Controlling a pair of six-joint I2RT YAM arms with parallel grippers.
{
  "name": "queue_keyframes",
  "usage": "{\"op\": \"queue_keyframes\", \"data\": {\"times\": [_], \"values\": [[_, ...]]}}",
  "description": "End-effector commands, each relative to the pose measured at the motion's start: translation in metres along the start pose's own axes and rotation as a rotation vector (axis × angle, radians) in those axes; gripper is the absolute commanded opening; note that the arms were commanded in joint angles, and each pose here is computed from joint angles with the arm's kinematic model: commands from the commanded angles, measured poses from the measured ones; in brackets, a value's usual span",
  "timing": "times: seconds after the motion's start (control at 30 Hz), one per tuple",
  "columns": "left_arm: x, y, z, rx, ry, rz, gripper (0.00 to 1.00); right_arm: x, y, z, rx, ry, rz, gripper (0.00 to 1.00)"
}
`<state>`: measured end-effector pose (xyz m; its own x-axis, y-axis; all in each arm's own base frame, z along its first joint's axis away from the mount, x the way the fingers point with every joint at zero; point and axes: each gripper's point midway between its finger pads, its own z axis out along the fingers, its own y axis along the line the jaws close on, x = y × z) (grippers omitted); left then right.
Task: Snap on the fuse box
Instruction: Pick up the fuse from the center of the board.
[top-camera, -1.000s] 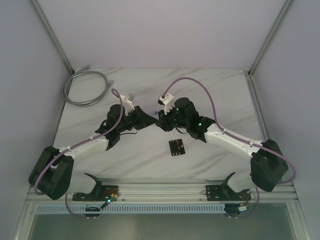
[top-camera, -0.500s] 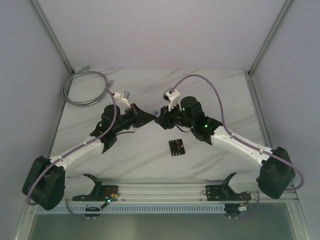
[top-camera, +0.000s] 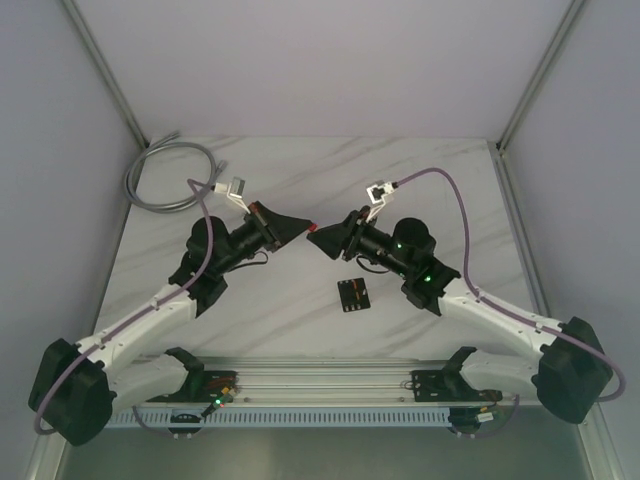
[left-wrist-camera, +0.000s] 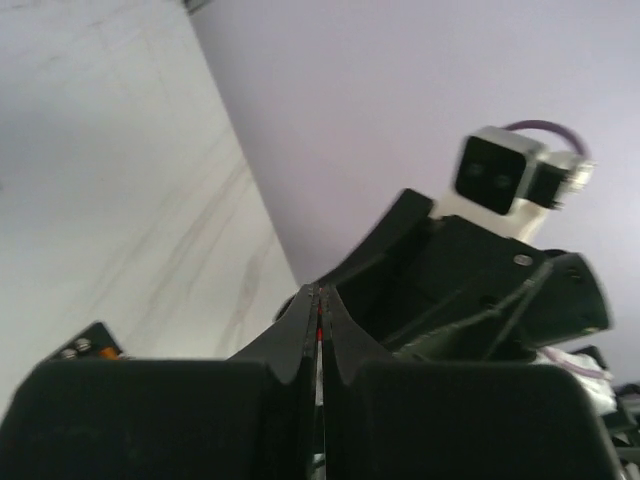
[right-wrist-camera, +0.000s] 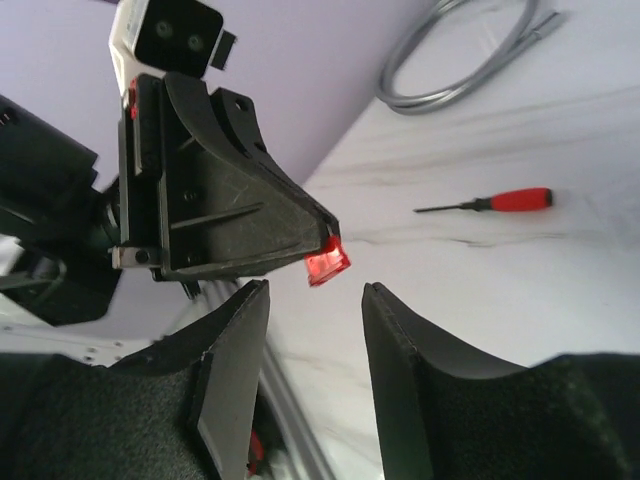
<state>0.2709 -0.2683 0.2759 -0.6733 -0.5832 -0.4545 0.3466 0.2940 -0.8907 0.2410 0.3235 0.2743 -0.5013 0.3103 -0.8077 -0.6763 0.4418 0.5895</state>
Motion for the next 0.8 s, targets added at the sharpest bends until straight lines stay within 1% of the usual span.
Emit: {"op": "queue_keyframes", "data": {"times": [0.0,0.13,0.23,0.33,0.47,0.53,0.77], "values": [[-0.003,-0.040,-0.004,0.137,-0.053,-0.033,0.04,-0.031,0.040,-0.003,-0.184,-0.147,0.144,0.48],[0.005,-0.051,-0.009,0.193,-0.075,-0.061,0.03,-0.034,0.041,-0.008,-0.202,-0.184,0.173,0.48],[0.001,-0.056,-0.012,0.221,-0.121,-0.099,0.03,-0.034,0.040,-0.010,-0.199,-0.195,0.185,0.47],[0.002,-0.059,-0.012,0.238,-0.129,-0.116,0.02,-0.035,0.041,-0.016,-0.219,-0.222,0.200,0.46],[0.002,-0.062,-0.013,0.263,-0.141,-0.151,0.01,-0.035,0.025,-0.024,-0.184,-0.281,0.236,0.43],[-0.001,-0.067,-0.015,0.284,-0.149,-0.162,0.00,-0.036,0.025,-0.028,-0.214,-0.290,0.263,0.42],[-0.002,-0.072,-0.018,0.289,-0.161,-0.166,0.00,-0.045,0.042,-0.034,-0.307,-0.319,0.245,0.39]]}}
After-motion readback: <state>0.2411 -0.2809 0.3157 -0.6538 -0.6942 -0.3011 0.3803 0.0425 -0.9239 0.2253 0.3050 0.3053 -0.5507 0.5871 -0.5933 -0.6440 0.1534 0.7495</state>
